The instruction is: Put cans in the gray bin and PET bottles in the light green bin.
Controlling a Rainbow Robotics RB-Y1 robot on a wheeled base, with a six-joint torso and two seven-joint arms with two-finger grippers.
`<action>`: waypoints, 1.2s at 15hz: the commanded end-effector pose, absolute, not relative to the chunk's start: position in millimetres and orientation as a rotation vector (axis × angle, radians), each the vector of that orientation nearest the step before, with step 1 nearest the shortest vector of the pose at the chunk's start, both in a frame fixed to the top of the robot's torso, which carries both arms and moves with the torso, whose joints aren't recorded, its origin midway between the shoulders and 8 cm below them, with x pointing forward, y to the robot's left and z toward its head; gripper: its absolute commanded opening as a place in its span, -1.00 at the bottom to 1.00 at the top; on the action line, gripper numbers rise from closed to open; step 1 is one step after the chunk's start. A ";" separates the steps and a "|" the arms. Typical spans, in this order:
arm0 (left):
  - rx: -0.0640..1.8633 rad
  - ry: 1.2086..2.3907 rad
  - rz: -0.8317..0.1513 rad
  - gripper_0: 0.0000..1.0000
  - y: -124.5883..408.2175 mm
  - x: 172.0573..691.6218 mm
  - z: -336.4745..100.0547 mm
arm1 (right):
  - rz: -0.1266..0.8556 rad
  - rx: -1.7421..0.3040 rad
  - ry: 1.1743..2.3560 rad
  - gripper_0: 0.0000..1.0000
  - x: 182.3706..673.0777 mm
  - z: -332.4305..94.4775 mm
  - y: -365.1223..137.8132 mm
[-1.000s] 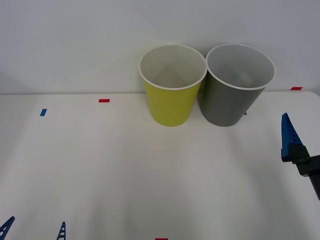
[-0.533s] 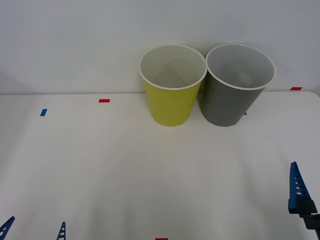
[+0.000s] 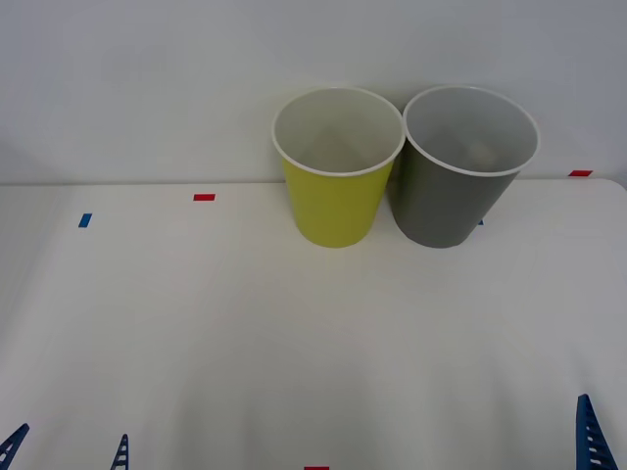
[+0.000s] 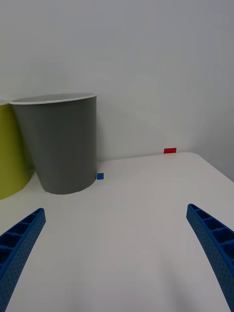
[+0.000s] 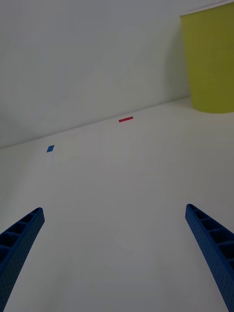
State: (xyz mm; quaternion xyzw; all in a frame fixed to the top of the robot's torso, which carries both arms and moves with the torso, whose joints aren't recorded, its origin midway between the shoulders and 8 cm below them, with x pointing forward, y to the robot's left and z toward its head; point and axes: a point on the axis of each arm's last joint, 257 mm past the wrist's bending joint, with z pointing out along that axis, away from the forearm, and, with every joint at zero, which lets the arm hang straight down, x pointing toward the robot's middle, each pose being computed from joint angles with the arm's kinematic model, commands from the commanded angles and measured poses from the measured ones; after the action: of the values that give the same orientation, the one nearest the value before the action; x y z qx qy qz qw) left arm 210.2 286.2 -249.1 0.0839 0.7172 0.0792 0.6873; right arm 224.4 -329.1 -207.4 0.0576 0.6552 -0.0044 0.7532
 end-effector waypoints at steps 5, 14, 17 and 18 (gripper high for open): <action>0.188 1.606 0.177 1.00 286.2 210.2 -249.1 | 0.011 0.127 1.503 1.00 204.3 -225.2 -317.1; 0.188 1.606 0.177 1.00 286.2 210.2 -249.1 | 0.003 0.127 1.502 1.00 204.3 -225.0 -318.1; 0.188 1.606 0.177 1.00 286.2 210.2 -249.1 | 0.003 0.127 1.502 1.00 204.3 -225.0 -318.1; 0.188 1.606 0.177 1.00 286.2 210.2 -249.1 | 0.003 0.127 1.502 1.00 204.3 -225.0 -318.1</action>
State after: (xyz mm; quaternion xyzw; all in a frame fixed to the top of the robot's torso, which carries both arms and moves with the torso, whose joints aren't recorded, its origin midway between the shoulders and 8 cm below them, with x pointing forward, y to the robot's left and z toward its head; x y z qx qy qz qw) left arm 210.2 286.2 -249.1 0.0839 0.7172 0.0792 0.6873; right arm 204.3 -317.9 -224.9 0.0573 0.6817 0.0016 0.7294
